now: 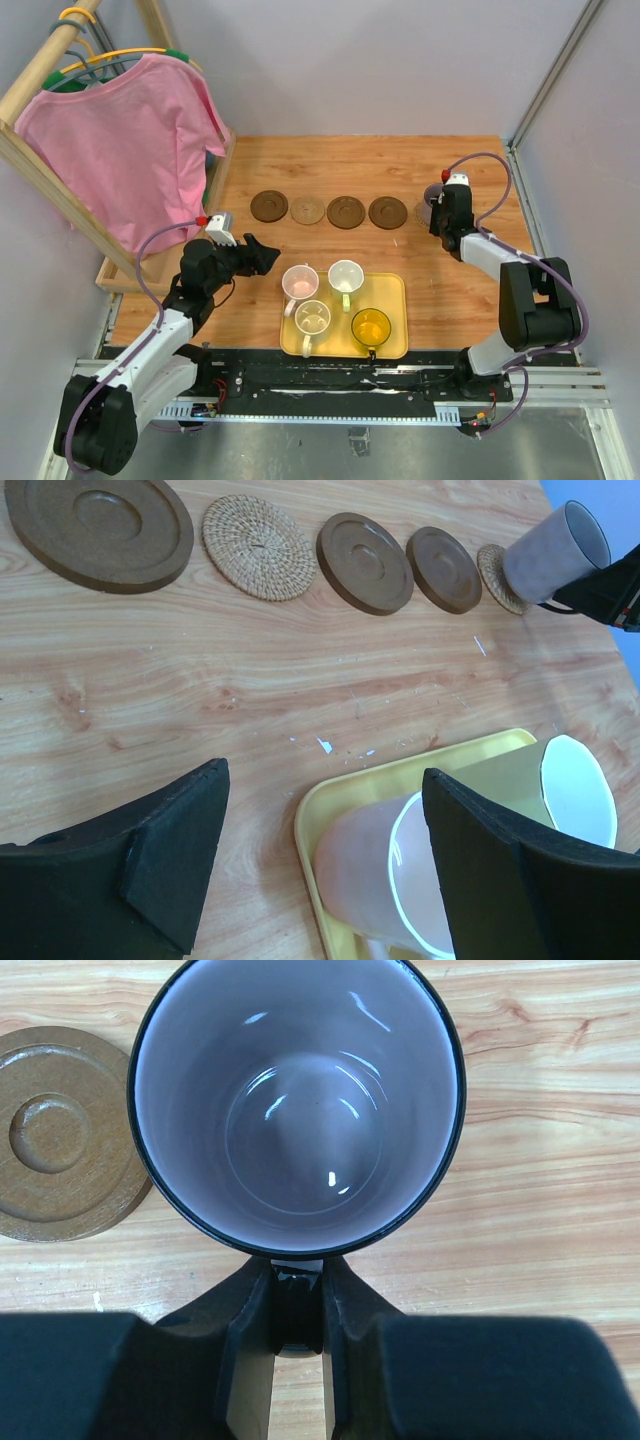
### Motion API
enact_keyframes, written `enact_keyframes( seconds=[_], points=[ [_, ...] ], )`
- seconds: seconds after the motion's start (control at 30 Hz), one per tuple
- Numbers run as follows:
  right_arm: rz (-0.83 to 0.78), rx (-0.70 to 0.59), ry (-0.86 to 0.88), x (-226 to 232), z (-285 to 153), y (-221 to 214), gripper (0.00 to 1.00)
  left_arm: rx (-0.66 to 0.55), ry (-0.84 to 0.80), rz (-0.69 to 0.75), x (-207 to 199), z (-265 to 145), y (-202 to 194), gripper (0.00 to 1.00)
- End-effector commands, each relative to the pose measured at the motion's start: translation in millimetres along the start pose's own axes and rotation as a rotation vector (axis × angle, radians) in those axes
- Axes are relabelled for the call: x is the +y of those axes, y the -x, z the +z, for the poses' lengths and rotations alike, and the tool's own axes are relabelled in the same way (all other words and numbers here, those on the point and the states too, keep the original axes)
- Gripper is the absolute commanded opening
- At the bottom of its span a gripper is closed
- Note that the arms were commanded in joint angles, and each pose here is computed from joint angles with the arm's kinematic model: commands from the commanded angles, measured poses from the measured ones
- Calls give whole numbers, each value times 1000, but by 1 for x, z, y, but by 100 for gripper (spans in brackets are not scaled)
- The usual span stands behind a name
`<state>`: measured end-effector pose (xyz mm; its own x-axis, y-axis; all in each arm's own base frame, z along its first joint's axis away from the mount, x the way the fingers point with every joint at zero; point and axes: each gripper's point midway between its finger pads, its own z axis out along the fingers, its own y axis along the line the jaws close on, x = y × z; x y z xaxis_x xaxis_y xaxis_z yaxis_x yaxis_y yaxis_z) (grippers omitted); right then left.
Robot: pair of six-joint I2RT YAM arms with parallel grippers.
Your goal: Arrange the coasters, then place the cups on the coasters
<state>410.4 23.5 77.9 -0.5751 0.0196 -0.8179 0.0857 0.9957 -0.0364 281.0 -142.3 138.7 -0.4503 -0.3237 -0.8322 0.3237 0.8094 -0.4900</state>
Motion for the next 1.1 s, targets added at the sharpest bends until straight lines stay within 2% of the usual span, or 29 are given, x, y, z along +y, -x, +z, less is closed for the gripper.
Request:
enact_keyframes(
  seconds=[0.0,0.77,1.07],
  points=[
    [20,-114,-16,-8,3,34,1,-48,-24,13,-8,0,14,82],
    [16,-138,-7,-6,10,41,1,-45,-23,14,-8,0,13,82],
    [9,-104,-19,-7,17,37,1,-49,-18,14,-7,-1,14,82]
  ],
)
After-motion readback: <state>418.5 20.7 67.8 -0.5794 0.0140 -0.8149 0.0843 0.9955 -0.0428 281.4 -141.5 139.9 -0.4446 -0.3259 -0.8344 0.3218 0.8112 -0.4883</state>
